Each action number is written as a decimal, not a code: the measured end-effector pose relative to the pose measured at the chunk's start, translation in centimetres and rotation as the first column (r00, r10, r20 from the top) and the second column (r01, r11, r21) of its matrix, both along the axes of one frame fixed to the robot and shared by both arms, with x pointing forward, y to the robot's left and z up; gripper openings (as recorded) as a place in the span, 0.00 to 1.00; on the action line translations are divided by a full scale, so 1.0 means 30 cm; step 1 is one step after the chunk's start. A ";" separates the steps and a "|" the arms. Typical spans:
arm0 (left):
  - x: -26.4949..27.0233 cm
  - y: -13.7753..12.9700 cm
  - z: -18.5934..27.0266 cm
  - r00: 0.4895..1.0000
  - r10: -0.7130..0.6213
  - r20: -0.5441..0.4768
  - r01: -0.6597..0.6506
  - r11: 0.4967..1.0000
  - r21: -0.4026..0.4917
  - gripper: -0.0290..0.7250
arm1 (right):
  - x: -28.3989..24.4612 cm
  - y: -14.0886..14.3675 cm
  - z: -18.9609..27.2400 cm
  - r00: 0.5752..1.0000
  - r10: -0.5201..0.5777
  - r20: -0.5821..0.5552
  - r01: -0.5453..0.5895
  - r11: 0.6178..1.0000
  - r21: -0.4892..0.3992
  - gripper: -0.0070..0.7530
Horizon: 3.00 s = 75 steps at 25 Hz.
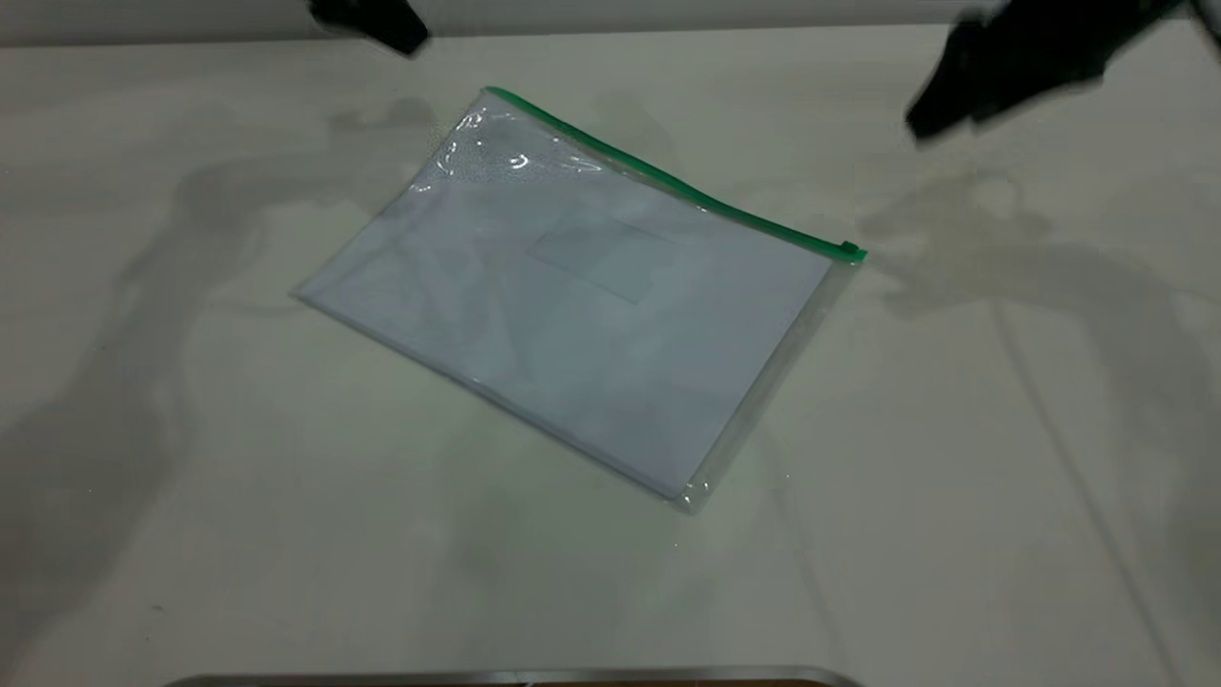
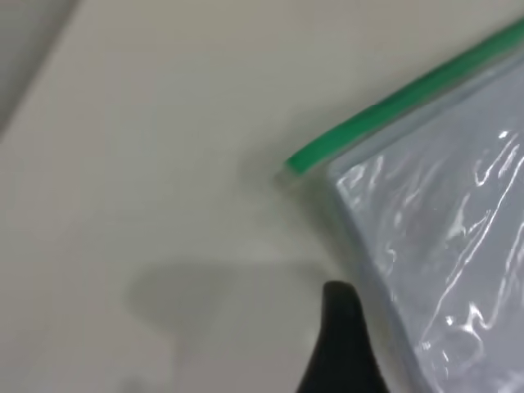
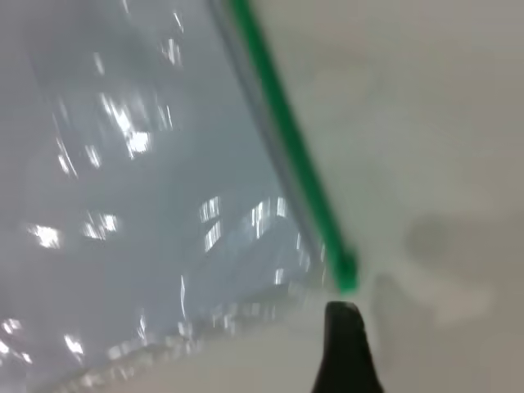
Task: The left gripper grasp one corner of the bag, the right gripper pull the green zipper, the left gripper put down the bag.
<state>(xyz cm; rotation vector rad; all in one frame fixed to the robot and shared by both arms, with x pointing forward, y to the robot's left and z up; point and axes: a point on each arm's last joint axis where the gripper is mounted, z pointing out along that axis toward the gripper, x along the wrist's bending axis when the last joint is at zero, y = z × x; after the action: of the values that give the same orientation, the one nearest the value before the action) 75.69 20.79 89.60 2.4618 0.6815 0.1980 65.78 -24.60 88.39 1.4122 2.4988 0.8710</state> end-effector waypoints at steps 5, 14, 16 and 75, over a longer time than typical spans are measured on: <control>-0.051 0.028 0.243 0.987 0.152 -0.056 -0.150 0.988 0.038 0.87 | -0.033 0.012 0.289 0.988 0.031 0.150 -0.037 0.999 0.037 0.77; -0.257 0.100 0.698 0.912 0.408 -0.050 -0.400 0.909 0.121 0.83 | -0.299 0.007 0.810 0.928 -0.001 0.372 -0.032 0.996 0.082 0.77; -0.303 0.118 0.783 0.885 0.465 -0.009 -0.460 0.880 0.120 0.82 | -0.387 0.004 0.905 0.915 -0.033 0.401 -0.013 0.994 0.111 0.77; -1.712 0.295 0.574 0.665 0.737 0.117 -0.728 0.676 -0.119 0.82 | -1.432 -0.128 0.528 0.833 -0.263 0.487 0.288 0.957 0.024 0.77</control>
<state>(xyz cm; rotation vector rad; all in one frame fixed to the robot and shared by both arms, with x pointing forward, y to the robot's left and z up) 24.33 29.65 106.83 1.9391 1.5618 0.6601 22.81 -28.43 104.24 1.2936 1.8753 0.9522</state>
